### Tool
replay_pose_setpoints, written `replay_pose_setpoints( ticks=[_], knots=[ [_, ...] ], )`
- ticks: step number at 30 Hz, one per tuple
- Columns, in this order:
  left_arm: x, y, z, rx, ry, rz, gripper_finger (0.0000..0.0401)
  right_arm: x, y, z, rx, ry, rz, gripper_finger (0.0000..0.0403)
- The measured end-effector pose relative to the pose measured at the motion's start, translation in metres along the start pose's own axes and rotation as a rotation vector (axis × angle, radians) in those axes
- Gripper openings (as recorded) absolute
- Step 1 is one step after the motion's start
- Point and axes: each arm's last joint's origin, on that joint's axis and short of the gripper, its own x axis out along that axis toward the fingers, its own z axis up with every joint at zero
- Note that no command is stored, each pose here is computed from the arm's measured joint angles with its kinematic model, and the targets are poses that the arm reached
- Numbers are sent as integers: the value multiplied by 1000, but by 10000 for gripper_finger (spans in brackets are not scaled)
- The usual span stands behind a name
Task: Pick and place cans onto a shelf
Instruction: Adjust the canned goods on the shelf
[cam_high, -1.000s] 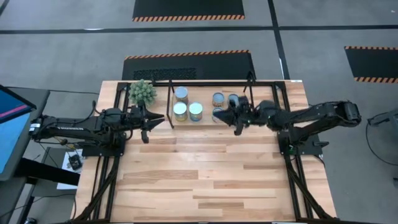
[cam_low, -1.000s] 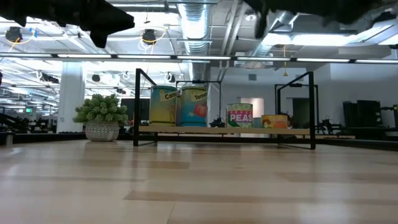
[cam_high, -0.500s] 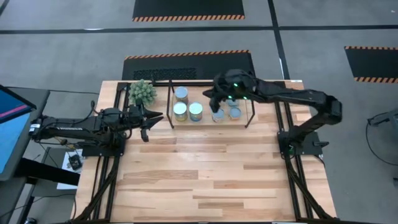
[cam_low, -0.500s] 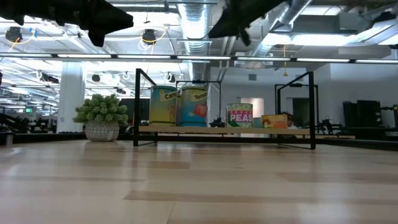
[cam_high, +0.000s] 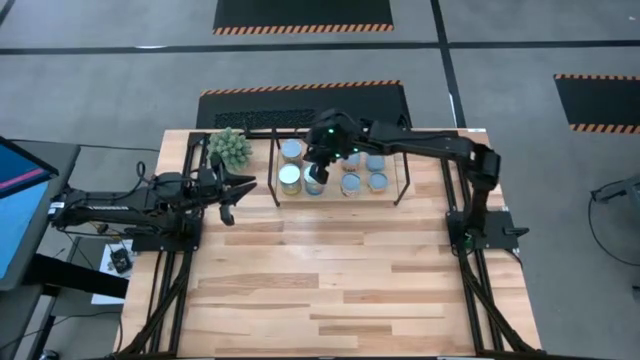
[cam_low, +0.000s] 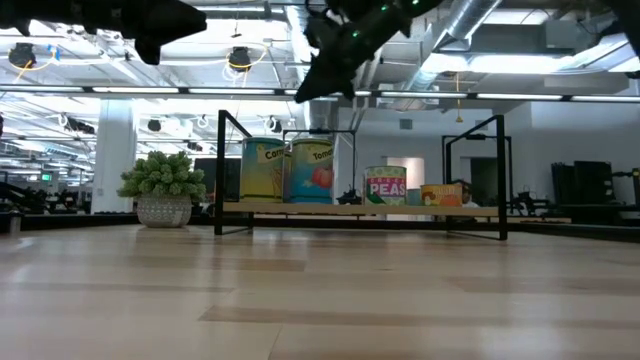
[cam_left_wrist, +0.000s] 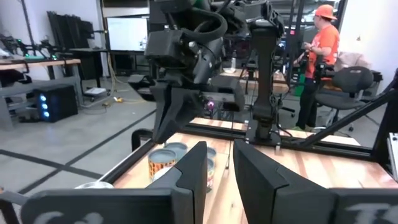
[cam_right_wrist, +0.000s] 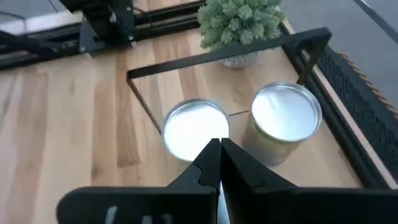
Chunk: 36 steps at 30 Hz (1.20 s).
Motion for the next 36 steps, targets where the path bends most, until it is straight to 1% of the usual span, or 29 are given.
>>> replay_pose_setpoints(
  ticks=[3, 10, 12, 18, 21, 23, 25, 28, 31, 36],
  knots=[
    [0, 1, 0, -1, -3, 15, 68, 11, -2, -3, -22, 77, 1, 33],
    [0, 1, 0, 14, 3, 16, 68, 31, 0, -3, -31, 112, 11, 32],
    [0, 1, 0, 17, 3, 16, 68, 33, -1, -5, -38, 130, 11, 29],
    [0, 1, 0, 34, 3, 16, 68, 32, -1, -4, -58, 122, 13, 19],
    [0, 1, 0, 39, 3, 16, 68, 32, -1, -4, -82, 118, 13, 20],
    [0, 1, 0, 38, 3, 16, 68, 39, 1, -6, -100, 123, 19, 23],
    [0, 1, 0, 38, 3, 16, 68, 42, 1, -10, -97, 149, 20, 25],
    [0, 1, 0, 39, 5, 16, 68, 44, 3, -9, -104, 139, 25, 26],
    [0, 1, -1, 39, 5, 16, 68, 47, 3, -17, -101, 199, 27, 23],
    [0, 1, -1, 40, 7, 16, 68, 46, 6, -15, -123, 186, 32, 18]
  ],
)
